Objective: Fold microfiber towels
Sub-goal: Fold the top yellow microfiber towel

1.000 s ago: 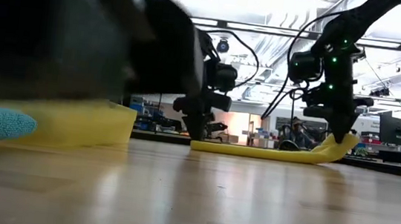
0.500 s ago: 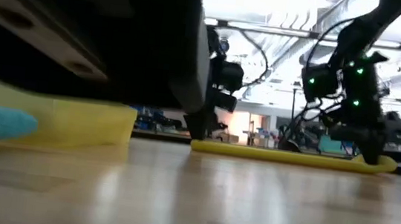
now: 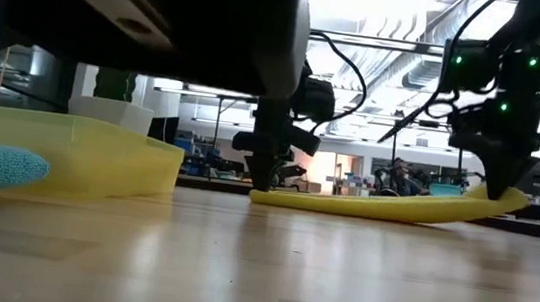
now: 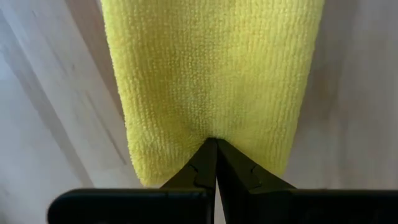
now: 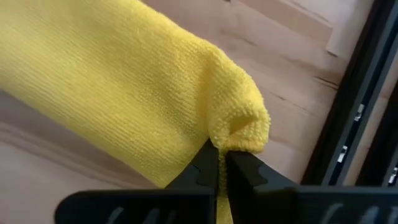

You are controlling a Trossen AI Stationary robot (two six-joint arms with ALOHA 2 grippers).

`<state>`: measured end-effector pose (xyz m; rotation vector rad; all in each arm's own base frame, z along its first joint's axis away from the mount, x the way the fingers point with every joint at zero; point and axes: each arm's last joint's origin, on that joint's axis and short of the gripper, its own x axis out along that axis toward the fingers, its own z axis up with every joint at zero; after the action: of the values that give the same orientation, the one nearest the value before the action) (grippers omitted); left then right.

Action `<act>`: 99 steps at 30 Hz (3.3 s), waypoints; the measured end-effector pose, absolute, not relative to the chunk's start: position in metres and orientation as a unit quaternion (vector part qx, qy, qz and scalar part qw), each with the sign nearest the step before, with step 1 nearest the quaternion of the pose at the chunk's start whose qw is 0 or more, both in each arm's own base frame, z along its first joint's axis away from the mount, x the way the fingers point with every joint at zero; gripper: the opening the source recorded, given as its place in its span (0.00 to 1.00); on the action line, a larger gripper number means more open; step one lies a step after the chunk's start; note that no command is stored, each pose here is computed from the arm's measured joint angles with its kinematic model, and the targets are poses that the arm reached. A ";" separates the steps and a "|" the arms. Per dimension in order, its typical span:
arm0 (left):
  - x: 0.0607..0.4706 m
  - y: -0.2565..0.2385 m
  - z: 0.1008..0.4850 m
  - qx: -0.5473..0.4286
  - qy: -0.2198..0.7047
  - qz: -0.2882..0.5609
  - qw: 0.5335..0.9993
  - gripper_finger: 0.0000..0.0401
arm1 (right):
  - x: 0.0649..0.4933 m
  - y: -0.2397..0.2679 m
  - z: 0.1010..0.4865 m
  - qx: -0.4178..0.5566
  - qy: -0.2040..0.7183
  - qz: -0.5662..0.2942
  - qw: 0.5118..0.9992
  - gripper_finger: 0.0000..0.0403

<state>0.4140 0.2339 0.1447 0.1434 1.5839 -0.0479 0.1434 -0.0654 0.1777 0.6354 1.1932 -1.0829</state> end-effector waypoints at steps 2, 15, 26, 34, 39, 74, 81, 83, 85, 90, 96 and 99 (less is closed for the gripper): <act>0.414 0.234 0.145 0.076 0.715 -0.019 0.695 0.00 | 0.141 -0.064 0.182 0.286 0.509 -0.478 0.656 0.00; 0.400 0.235 0.211 0.125 0.684 0.025 0.718 0.00 | 0.139 -0.065 0.187 0.288 0.484 -0.491 0.664 0.00; 0.367 0.271 0.205 0.030 0.677 0.032 0.734 0.00 | 0.165 -0.074 0.197 0.301 0.373 -0.448 0.754 0.00; 0.349 0.271 0.179 0.026 0.746 0.061 0.662 0.00 | 0.170 -0.077 0.200 0.300 0.356 -0.433 0.771 0.00; 0.347 0.266 0.169 0.024 0.748 0.026 0.663 0.00 | 0.169 -0.077 0.200 0.302 0.358 -0.433 0.770 0.00; 0.356 0.254 0.134 0.031 0.727 0.017 0.685 0.00 | 0.218 -0.093 0.199 0.354 0.215 -0.365 0.833 0.00; 0.357 0.254 0.134 0.028 0.727 0.017 0.686 0.00 | 0.255 -0.105 0.173 0.361 0.167 -0.323 0.858 0.00; 0.357 0.254 0.134 0.028 0.727 0.017 0.686 0.00 | 0.262 -0.108 0.164 0.362 0.161 -0.319 0.861 0.00; 0.357 0.254 0.134 0.028 0.727 0.017 0.686 0.00 | 0.267 -0.110 0.155 0.370 0.155 -0.318 0.859 0.00; 0.357 0.254 0.133 0.025 0.726 0.019 0.687 0.00 | 0.281 -0.114 0.139 0.392 0.120 -0.290 0.865 0.00; 0.357 0.253 0.133 0.025 0.726 0.019 0.686 0.00 | 0.293 -0.119 0.128 0.404 0.104 -0.282 0.864 0.00; 0.357 0.253 0.133 0.026 0.727 0.020 0.686 0.00 | 0.308 -0.124 0.130 0.402 0.100 -0.274 0.868 0.00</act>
<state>0.3567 0.2533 0.1334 0.0586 1.6284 0.0446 0.3080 -0.1238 0.1295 0.8414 0.2087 -0.5726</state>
